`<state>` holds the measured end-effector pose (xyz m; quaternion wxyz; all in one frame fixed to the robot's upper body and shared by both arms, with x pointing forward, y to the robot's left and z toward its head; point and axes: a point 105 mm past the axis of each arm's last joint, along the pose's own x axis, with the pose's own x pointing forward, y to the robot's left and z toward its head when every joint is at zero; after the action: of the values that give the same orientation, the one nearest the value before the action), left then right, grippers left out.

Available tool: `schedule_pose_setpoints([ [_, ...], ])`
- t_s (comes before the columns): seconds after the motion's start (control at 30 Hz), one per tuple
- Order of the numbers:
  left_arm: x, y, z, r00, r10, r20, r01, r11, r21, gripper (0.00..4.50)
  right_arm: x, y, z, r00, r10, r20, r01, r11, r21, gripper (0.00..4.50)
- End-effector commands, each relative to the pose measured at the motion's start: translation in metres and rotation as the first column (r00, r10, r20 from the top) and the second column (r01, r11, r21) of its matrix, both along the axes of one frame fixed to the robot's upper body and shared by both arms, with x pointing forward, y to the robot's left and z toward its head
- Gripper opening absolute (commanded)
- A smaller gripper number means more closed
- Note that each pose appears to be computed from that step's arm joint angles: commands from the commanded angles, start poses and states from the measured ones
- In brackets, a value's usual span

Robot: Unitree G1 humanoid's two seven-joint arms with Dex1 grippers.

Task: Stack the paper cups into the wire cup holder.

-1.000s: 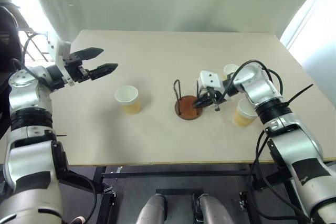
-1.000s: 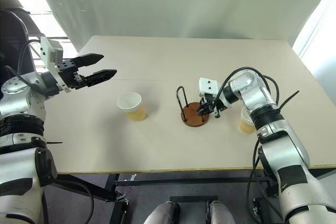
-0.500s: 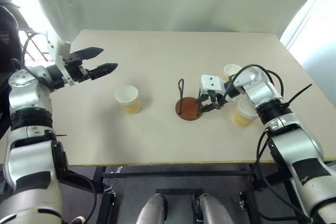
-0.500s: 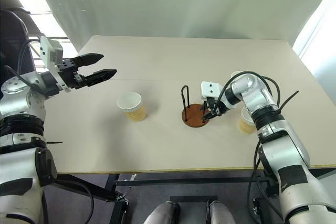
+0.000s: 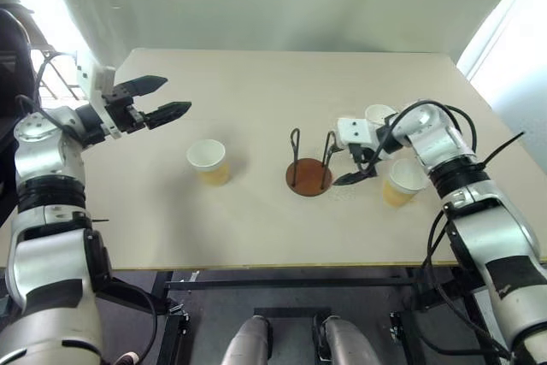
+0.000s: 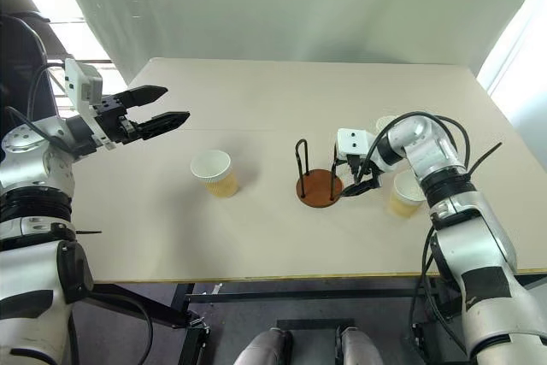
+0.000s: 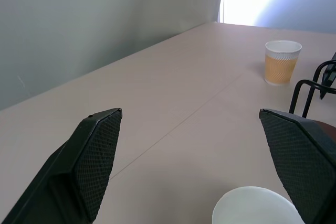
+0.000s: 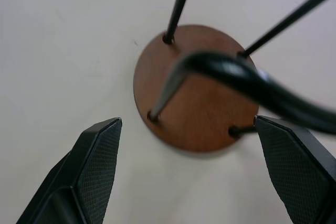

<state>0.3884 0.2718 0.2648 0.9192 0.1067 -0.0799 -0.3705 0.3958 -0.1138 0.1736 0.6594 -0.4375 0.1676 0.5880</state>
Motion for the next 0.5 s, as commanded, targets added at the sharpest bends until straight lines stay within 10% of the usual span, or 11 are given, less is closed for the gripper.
schedule_pose_setpoints([
  [0.03,-0.001,-0.006,0.018,0.998,-0.028,0.056,0.028,1.000,-0.001,4.50,0.008,-0.007,0.031,0.994,-0.021,0.109,0.020,1.000,0.003,4.12],
  [0.5,0.004,-0.023,0.016,0.995,-0.102,0.001,0.102,0.995,-0.019,4.50,0.033,-0.035,0.066,0.931,-0.136,0.340,0.155,0.988,-0.027,4.12],
])
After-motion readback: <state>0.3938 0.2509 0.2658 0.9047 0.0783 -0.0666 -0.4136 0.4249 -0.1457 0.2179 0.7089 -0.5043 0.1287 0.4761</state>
